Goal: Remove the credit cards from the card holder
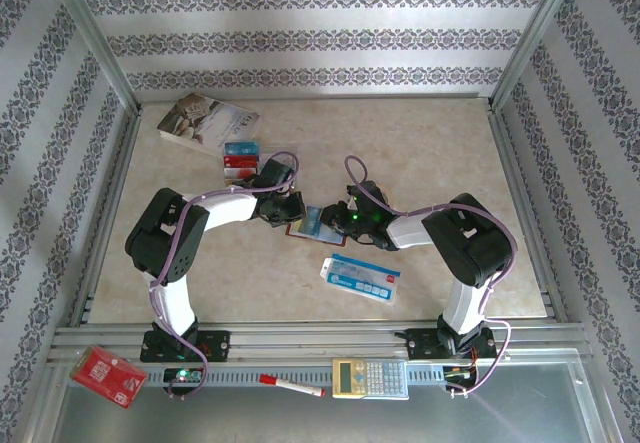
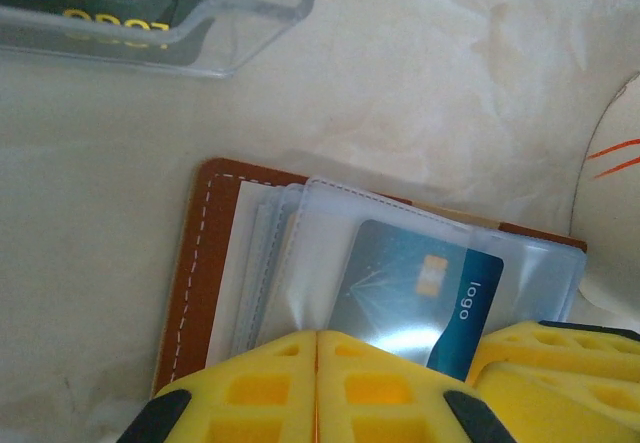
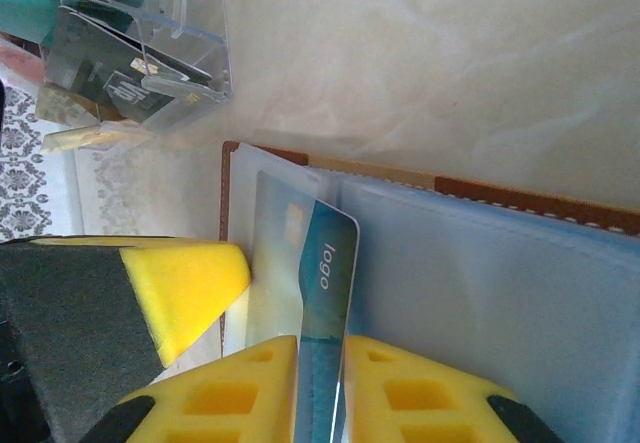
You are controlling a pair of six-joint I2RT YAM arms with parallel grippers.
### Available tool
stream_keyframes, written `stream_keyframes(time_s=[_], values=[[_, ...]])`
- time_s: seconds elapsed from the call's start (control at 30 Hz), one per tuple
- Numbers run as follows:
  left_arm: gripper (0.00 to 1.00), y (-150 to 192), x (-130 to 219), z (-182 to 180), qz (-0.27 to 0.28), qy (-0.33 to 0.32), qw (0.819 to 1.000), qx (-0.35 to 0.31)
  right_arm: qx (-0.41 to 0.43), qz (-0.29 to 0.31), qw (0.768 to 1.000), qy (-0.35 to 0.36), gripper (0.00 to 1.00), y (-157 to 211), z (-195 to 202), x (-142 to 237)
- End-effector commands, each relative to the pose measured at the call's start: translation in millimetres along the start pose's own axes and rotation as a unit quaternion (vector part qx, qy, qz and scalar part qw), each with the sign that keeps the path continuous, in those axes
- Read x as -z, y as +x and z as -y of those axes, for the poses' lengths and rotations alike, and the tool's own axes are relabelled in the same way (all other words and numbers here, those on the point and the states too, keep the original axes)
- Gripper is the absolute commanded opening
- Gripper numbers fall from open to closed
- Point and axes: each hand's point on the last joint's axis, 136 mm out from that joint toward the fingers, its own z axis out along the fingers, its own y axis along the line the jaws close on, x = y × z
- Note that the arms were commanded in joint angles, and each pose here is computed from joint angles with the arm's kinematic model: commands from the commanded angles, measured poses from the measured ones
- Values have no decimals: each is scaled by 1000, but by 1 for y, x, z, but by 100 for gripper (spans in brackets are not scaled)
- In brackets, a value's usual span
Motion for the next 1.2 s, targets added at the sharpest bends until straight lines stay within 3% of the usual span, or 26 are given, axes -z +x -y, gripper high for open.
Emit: stream_keyframes(time_s=[0.0,0.27,0.5,0.87,1.17], values=[[9,17,-9,-20,-32,-41,999,12,-3,-1,1000,1,21,3,2,-7],[9,14,-6,-19,-23,-44,999,11,-4,-4,1000,1,13,8,4,-11],[12,11,-5,-19,-17,-47,999,12,-1,23,1000,9,5,-2,13,8],[24,4,3,-12,0,-37,999,10,37,66,997,9,0,-13,10,47],[37,-19,33,26,37,19,999,-5,83,91,992,-39,0,-22,-27,73]])
